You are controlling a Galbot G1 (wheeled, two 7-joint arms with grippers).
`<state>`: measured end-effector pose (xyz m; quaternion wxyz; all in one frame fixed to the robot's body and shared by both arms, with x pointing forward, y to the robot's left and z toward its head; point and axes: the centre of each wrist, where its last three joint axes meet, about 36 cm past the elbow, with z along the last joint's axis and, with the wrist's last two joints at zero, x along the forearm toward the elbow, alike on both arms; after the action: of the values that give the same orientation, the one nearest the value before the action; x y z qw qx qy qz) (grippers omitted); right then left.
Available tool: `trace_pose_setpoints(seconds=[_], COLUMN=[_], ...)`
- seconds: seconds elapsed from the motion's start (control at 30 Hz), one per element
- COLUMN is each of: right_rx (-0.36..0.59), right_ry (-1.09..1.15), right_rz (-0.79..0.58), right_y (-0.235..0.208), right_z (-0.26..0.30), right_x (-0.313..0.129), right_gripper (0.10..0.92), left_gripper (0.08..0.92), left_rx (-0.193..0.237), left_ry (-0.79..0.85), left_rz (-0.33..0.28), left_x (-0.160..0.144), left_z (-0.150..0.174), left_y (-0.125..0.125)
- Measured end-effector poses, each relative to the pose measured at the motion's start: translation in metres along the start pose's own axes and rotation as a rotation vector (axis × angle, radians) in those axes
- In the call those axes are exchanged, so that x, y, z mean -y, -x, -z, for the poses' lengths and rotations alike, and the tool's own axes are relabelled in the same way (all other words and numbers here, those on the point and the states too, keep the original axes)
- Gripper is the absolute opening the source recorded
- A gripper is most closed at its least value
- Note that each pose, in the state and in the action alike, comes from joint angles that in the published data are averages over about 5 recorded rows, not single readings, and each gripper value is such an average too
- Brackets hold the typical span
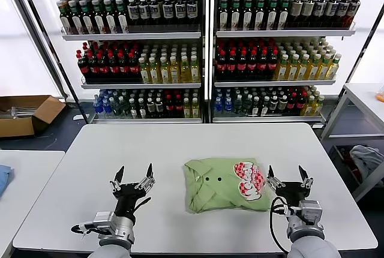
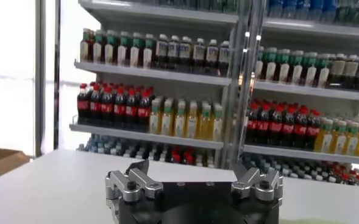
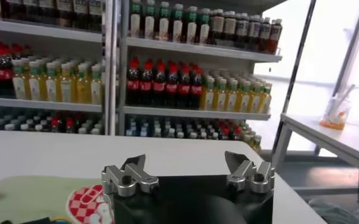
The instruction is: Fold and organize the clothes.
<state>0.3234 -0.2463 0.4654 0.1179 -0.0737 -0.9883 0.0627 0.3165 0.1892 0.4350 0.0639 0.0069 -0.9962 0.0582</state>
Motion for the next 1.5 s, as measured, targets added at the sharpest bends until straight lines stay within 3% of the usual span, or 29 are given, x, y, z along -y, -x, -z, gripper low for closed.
trace_pose_setpoints(seconds=[0.87, 1.5], right_rx=[-0.012, 0.0], right_ry=[-0.01, -0.03], right_rz=[0.002, 0.03], right_y=[-0.005, -0.014], right_z=[-0.006, -0.006], right_x=[-0.006, -0.004], right_gripper=[0.823, 0.823], left_gripper=[0.823, 0.823], left_rx=[0.075, 0.08], left_ry=[0.016, 0.05], left_rz=[0.0, 0.009], left_x=[-0.008, -0.016], left_z=[0.006, 0.011], left_y=[0.0, 0.004])
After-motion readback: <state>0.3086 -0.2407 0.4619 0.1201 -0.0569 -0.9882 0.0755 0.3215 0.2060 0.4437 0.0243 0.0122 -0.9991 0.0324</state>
